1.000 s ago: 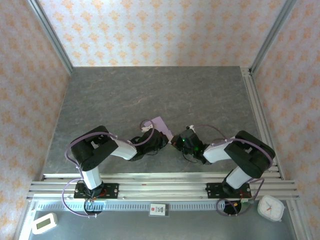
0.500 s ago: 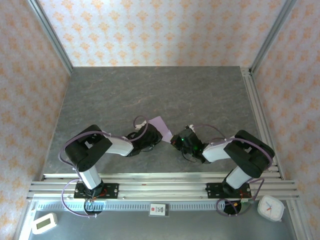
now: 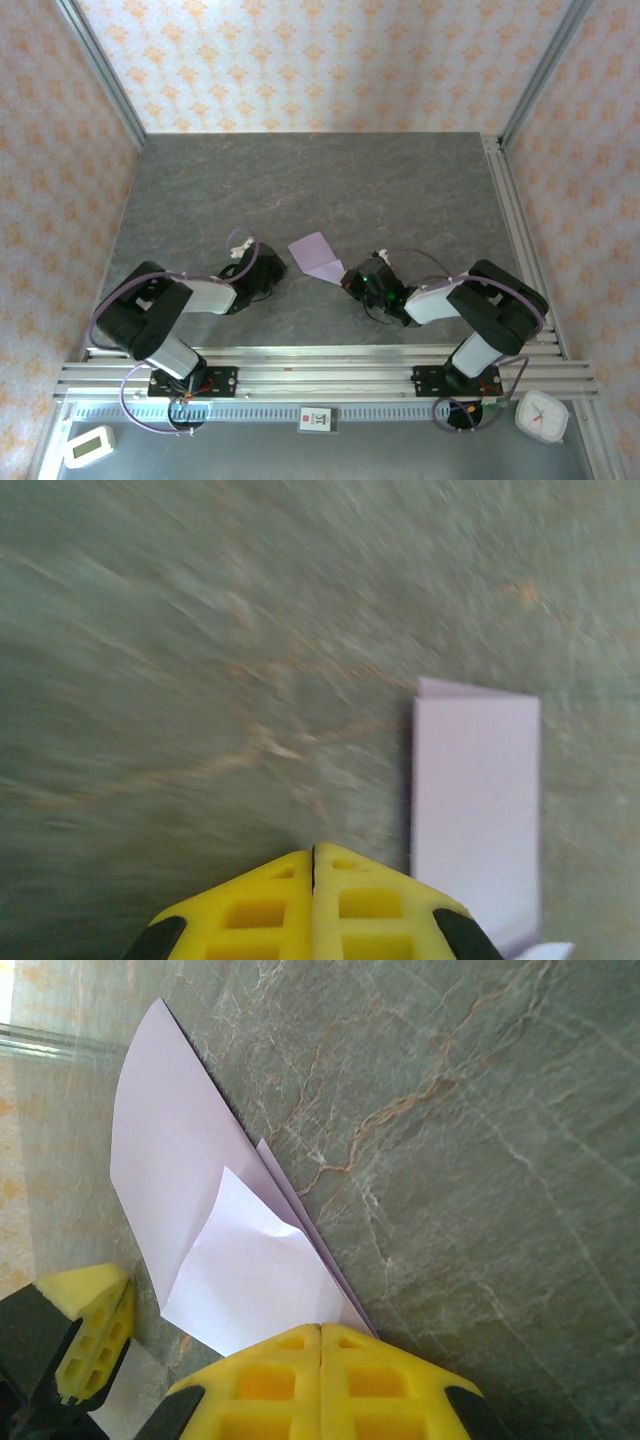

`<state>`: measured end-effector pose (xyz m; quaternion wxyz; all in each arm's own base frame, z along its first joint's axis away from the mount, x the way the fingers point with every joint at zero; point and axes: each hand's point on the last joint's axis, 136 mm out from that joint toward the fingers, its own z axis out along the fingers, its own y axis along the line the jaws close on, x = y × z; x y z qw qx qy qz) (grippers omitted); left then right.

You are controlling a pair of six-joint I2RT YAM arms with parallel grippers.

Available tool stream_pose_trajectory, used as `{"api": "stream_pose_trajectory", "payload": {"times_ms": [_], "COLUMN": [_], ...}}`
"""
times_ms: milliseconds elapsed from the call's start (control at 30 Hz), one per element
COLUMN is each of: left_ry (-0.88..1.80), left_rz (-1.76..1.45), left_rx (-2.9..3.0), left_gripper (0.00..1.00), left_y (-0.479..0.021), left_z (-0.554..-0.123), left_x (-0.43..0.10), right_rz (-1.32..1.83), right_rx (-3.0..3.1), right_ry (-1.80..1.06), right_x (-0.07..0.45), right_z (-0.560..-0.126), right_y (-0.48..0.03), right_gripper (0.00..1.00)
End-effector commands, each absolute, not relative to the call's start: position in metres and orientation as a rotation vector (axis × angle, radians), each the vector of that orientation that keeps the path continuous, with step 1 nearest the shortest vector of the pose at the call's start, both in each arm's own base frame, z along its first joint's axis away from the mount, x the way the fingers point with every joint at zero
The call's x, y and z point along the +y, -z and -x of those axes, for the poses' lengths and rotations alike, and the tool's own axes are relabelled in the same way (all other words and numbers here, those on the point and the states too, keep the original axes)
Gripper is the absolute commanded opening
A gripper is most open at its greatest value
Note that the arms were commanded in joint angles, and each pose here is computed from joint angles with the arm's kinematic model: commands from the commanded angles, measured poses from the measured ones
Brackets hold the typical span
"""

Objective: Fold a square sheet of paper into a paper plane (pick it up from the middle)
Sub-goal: Third fold the triangle at the center of the table.

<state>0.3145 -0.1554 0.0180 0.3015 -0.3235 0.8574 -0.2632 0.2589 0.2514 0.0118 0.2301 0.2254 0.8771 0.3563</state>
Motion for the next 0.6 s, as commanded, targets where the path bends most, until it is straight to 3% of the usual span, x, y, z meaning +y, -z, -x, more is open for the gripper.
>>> {"api": "stream_pose_trajectory", "payload": {"times_ms": [0, 100, 233, 400, 567], "left_ry": [0.512, 0.618, 0.763, 0.899, 0.873], "left_rz": [0.679, 0.493, 0.357, 0.309, 0.282], "left_rx": [2.296, 2.240, 2.262, 2.323, 2.412], "left_gripper": [0.00, 0.00, 0.00, 0.00, 0.00], "left_y": [-0.032, -0.082, -0.097, -0.072, -0.033], "left_z": [-0.311, -0.329, -0.336, -0.335, -0.325], "left_x": [-0.139, -0.179, -0.230, -0.268, -0.275], "right_rz": [-0.647, -0.615, -0.576, -0.560, -0.546], "right_rx": [2.630, 2.632, 2.630, 2.630, 2.625], "right_ry": [-0.636, -0.646, -0.662, -0.673, -0.673], "right_x": [0.205, 0.209, 0.213, 0.217, 0.220], "right_z": [-0.223, -0.225, -0.227, -0.230, -0.233], "right_y": [0.053, 0.051, 0.049, 0.046, 0.043], "right_gripper": [0.00, 0.00, 0.00, 0.00, 0.00]}}
